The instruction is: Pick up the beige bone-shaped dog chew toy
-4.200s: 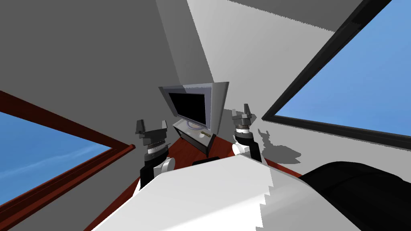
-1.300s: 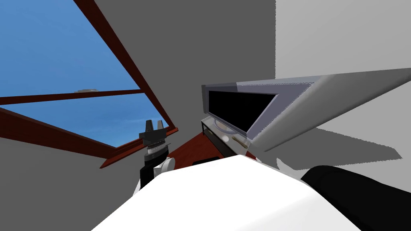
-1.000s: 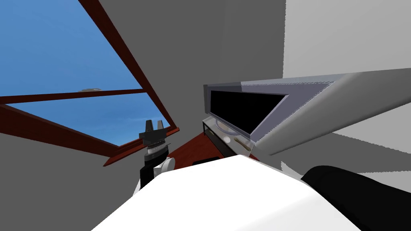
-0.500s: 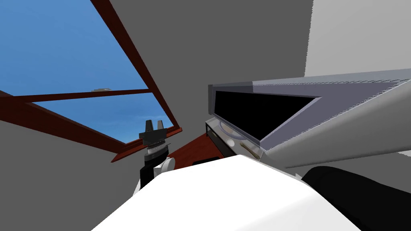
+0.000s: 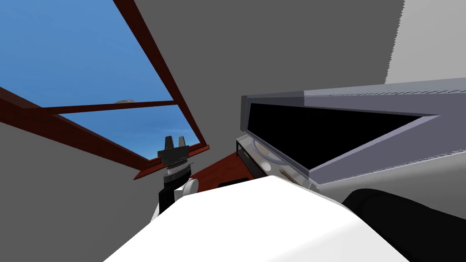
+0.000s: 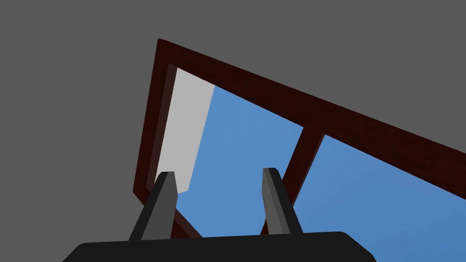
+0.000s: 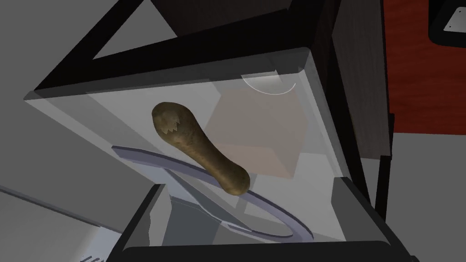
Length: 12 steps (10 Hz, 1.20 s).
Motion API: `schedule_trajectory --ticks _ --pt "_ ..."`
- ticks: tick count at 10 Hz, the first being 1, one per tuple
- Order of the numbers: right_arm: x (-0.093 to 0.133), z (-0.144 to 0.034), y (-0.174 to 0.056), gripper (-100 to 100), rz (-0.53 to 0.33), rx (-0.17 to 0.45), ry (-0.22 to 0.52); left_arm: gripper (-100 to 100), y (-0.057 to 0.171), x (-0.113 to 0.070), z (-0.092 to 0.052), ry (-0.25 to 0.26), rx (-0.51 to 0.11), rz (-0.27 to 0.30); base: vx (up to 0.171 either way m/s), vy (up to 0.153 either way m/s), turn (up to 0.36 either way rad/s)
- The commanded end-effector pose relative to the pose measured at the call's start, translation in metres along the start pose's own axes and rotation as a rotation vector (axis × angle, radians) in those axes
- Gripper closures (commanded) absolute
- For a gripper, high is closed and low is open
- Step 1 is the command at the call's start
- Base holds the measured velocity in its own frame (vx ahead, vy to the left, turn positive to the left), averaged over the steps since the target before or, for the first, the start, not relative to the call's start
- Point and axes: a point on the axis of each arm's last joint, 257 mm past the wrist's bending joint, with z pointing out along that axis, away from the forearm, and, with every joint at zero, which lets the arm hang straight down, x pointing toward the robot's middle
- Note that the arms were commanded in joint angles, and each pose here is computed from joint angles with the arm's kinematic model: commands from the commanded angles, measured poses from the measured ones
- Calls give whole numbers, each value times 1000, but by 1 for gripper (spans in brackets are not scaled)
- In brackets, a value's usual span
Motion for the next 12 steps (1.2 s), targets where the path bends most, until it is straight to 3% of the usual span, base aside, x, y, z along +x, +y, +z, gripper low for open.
schedule_trajectory --ticks 1,2,3,5,9,12 --pt "18 -4 -4 -100 -25 11 33 0 0 0 0 0 0 0 101 13 79" --pt "39 -10 -13 -100 -68 25 83 0 0 0 0 0 0 0 115 -8 142" --pt "41 -10 -13 -100 -71 24 86 0 0 0 0 0 0 0 98 -15 77" --pt "74 -19 -28 -100 -143 46 169 0 0 0 0 0 0 0 150 -1 193" --pt "98 -27 -34 -100 -188 52 226 0 0 0 0 0 0 0 73 -21 69" --pt "137 -39 -45 -100 -267 62 331 0 0 0 0 0 0 0 133 -45 159"
